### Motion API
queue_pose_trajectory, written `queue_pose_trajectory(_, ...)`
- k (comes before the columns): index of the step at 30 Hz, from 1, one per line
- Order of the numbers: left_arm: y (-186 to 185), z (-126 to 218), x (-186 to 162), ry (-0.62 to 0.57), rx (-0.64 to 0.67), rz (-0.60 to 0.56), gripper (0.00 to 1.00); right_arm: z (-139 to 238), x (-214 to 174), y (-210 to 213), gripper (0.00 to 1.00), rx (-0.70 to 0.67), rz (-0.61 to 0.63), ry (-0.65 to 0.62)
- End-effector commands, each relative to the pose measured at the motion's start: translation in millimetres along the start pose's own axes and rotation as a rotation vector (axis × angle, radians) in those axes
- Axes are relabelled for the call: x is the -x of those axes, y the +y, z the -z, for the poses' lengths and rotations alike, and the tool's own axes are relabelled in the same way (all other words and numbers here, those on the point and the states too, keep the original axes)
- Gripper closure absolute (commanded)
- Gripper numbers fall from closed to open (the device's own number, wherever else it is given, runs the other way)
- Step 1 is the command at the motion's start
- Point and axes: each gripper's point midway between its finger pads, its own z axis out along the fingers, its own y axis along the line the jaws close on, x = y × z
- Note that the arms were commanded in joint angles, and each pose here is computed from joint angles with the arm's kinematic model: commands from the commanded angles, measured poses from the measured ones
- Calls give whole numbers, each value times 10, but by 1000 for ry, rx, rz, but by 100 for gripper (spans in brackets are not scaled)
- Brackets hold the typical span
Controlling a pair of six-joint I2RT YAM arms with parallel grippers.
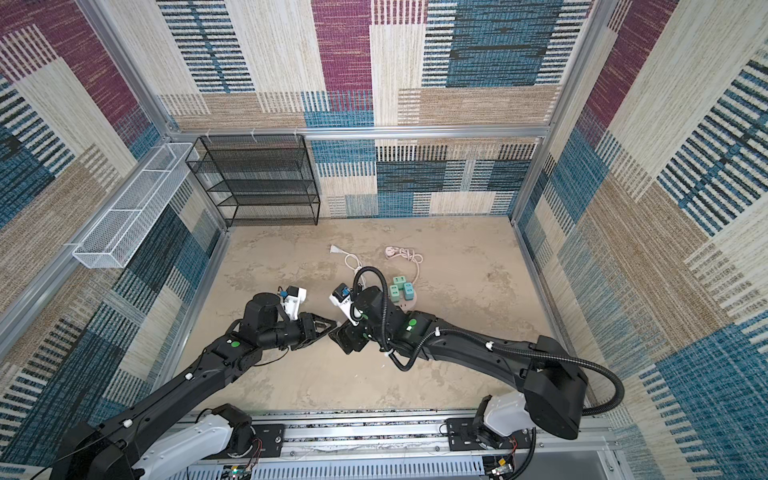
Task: Insert the plug
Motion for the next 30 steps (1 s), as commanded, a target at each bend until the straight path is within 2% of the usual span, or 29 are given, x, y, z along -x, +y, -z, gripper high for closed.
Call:
queue_pose_trajectory(1, -257, 82, 235, -88, -124, 74, 100, 248, 439, -112, 14, -42, -44, -255)
queue_pose_trajectory(5, -534, 217, 330, -116, -266, 157, 100, 410, 491, -214, 12, -38, -2, -401)
queue_pose_trajectory(7, -630, 271, 370, -134, -318, 193, 100, 400, 523, -274, 12, -48, -16, -412)
queue_pose_trajectory(9, -695, 316, 410, -152, -371, 251, 100, 427, 564, -211, 16, -3, 11, -449)
queue_pose_trajectory(12, -722, 373, 465, -181, -456, 367, 100, 656, 715, -69, 20, 73, 48, -617)
queue_pose_trajectory(14, -742, 417, 490, -194, -501, 424, 100, 713, 804, -46, 20, 78, 71, -673)
queue_pose_trajectory(21, -858, 499, 456, -159, -562, 472, 100, 658, 914, 40, 22, 109, 139, -681)
queue_pose_trajectory(30, -1134, 532, 453, -69, -624, 465, 100, 724, 942, 57, 23, 102, 169, -677)
